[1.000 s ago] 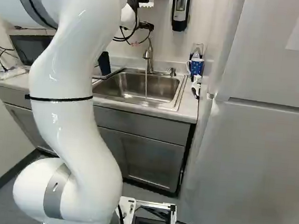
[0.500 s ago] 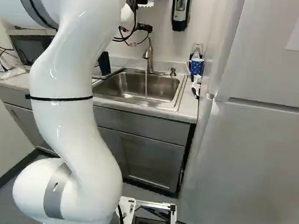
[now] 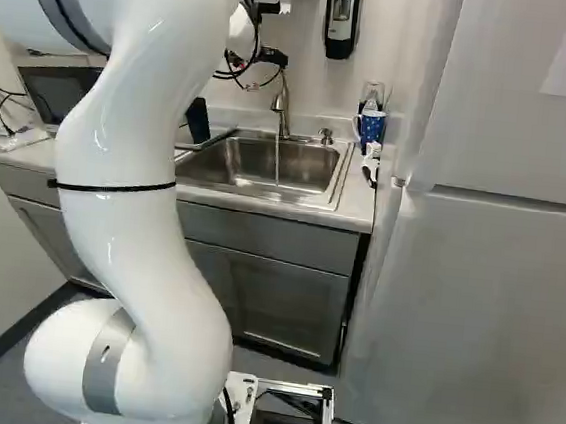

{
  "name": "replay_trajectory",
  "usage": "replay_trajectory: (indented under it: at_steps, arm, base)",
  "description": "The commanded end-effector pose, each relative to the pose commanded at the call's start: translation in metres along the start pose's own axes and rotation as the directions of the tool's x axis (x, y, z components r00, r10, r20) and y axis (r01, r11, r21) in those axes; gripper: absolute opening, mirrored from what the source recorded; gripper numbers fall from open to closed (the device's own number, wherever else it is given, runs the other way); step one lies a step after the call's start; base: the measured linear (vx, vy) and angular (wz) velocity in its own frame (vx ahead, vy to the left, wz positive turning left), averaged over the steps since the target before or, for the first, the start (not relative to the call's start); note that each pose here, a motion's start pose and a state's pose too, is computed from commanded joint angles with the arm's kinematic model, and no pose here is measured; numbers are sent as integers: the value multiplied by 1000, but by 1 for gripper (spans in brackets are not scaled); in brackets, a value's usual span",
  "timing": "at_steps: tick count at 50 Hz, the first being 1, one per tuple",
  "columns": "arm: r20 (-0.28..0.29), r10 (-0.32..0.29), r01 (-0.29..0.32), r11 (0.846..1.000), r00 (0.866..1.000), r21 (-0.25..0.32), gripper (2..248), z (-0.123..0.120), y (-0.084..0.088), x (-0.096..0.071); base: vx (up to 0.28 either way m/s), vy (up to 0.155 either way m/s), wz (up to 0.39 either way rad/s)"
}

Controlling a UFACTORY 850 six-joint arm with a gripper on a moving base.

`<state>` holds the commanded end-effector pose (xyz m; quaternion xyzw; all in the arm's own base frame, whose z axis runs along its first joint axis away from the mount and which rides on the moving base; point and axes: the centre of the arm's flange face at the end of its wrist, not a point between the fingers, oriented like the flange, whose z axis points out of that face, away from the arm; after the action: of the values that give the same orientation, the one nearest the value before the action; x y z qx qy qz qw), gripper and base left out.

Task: Rinse the cup and place it in the tray

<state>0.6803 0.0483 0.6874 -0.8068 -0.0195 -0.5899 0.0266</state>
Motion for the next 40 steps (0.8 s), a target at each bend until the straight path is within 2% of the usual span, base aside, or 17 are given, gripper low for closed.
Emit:
replay_trajectory:
  at_steps: [28,40]
  arm:
    - [95,0,0,1000,995,2,247,-17,-1,-11]
    - [107,6,-6,1000,994,2,247,-19,-1,-13]
  base:
    - [0,0,0]
    - [0,0,0]
